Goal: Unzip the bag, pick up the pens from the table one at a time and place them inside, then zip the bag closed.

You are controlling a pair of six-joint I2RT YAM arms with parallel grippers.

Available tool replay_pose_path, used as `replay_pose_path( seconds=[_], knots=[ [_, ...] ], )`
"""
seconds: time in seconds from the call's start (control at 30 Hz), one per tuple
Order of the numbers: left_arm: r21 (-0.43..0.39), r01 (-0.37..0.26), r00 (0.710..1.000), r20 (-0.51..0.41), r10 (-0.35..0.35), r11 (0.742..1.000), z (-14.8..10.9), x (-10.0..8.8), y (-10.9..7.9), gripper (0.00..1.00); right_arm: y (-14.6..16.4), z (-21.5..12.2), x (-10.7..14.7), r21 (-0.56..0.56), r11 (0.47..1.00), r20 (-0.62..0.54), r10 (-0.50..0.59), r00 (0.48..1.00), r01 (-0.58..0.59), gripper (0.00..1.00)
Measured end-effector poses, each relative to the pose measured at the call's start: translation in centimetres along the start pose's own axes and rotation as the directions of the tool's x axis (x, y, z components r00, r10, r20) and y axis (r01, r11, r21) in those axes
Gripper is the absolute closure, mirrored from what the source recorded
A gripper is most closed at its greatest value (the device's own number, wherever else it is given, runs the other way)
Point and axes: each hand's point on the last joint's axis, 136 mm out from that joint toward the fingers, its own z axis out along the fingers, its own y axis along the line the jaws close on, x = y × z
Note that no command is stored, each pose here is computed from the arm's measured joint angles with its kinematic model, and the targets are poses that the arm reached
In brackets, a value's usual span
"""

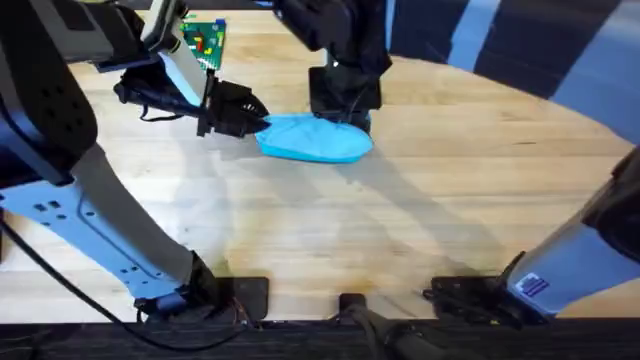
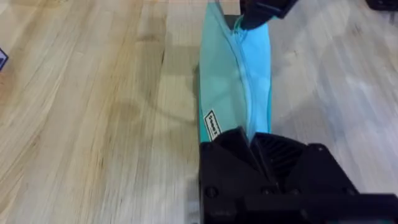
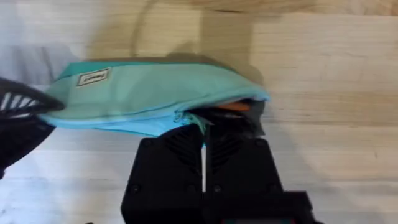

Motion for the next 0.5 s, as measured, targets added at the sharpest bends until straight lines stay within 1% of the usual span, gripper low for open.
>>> replay_pose_path(
  seconds=[0.13, 0.37, 0.5],
  knots=[
    [-0.001, 0.002, 1.000, 0.000, -0.002, 1.000, -0.1, 0.0, 0.0, 0.958, -1.3, 0.2, -0.3, 0.020, 1.000, -0.020, 0.022, 1.000, -0.021, 0.970],
    [-0.001, 0.001, 1.000, 0.000, -0.001, 1.000, 0.0, 0.0, 0.0, 0.958, -2.2, 0.4, -0.3, 0.027, 1.000, -0.044, 0.015, 0.999, -0.013, 0.970],
    [-0.001, 0.001, 1.000, -0.002, -0.001, 1.000, -0.1, 0.1, 0.0, 0.958, -3.2, 0.5, -0.4, 0.044, 0.999, -0.062, 0.028, 0.998, -0.025, 0.970]
  ],
)
